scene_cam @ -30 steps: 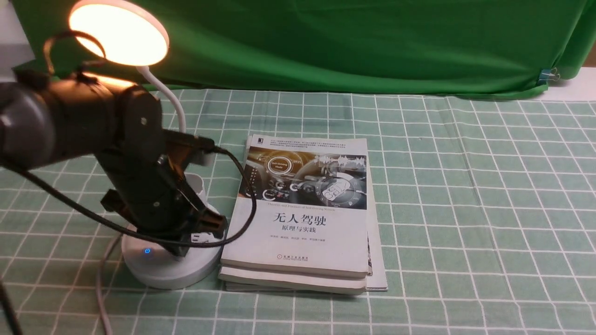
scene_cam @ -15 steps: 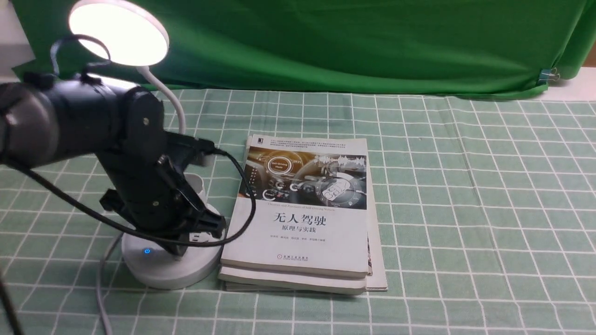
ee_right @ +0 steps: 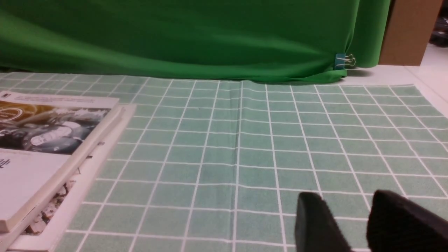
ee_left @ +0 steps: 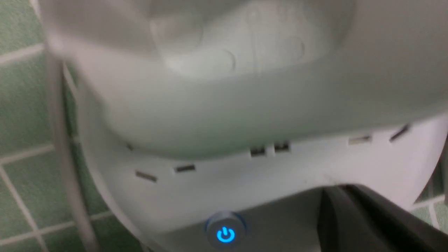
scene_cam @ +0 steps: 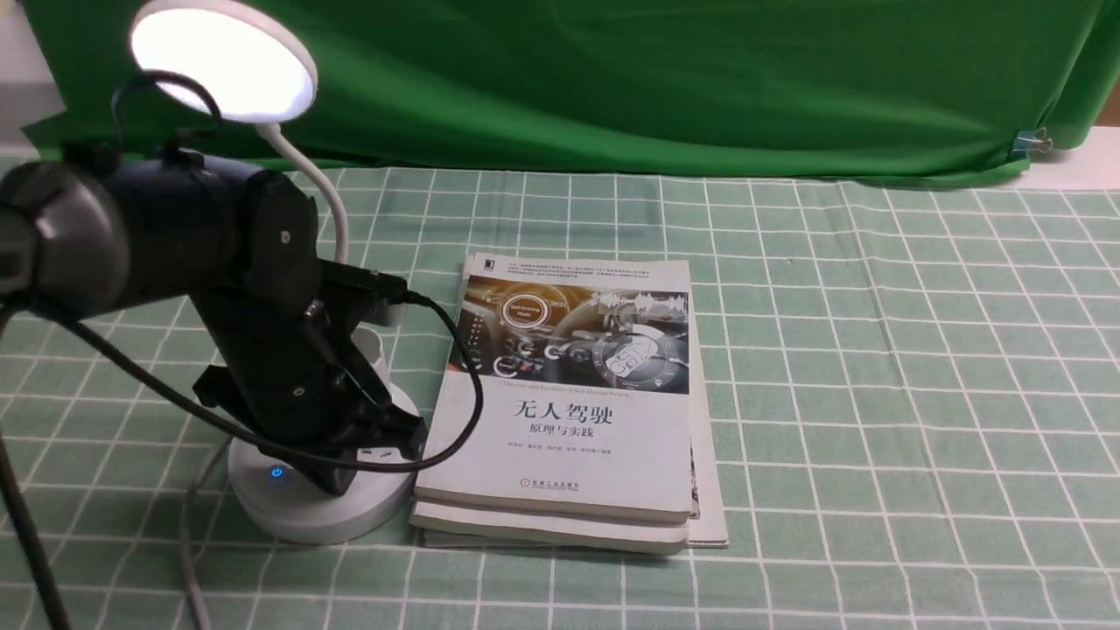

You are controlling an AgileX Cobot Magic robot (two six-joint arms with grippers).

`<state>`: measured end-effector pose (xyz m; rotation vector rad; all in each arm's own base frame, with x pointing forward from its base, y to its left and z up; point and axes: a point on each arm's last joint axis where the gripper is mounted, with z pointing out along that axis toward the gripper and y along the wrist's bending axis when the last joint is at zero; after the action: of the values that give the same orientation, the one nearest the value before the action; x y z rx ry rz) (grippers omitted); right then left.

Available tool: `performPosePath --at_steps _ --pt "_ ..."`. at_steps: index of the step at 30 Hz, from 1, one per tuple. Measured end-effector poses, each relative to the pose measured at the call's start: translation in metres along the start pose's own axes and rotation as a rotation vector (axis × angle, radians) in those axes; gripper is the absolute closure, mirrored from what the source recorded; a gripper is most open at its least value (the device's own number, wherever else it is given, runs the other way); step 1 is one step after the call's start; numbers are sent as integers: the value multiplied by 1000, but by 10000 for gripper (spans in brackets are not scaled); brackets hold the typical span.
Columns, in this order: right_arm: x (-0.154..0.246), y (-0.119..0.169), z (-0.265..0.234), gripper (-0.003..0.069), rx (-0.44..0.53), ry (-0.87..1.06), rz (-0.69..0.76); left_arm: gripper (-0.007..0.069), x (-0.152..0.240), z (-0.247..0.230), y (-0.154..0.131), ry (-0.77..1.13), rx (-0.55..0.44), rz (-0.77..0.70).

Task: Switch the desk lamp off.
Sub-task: Use the left arm to press the button switch on the lamp holder

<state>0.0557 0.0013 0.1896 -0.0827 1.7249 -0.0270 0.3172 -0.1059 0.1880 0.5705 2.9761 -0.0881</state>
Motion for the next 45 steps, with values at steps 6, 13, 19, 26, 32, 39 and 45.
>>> performPosePath --at_steps 6,13,19,26,32,39,45 --pt "0 0 0 417 0 0 0 624 -1 -2 0 -6 -1 1" --pt "0 0 0 417 0 0 0 624 6 -37 -2 -105 -8 11" --pt "0 0 0 417 0 0 0 624 7 -43 -2 -123 -8 29" --pt "0 0 0 417 0 0 0 624 1 -12 -1 -45 -3 35" --pt "0 0 0 417 0 0 0 624 -1 0 0 -11 0 49" --pt "0 0 0 417 0 0 0 624 2 -9 -2 -21 14 39" --pt "0 0 0 417 0 0 0 624 19 -55 -8 -107 35 30"
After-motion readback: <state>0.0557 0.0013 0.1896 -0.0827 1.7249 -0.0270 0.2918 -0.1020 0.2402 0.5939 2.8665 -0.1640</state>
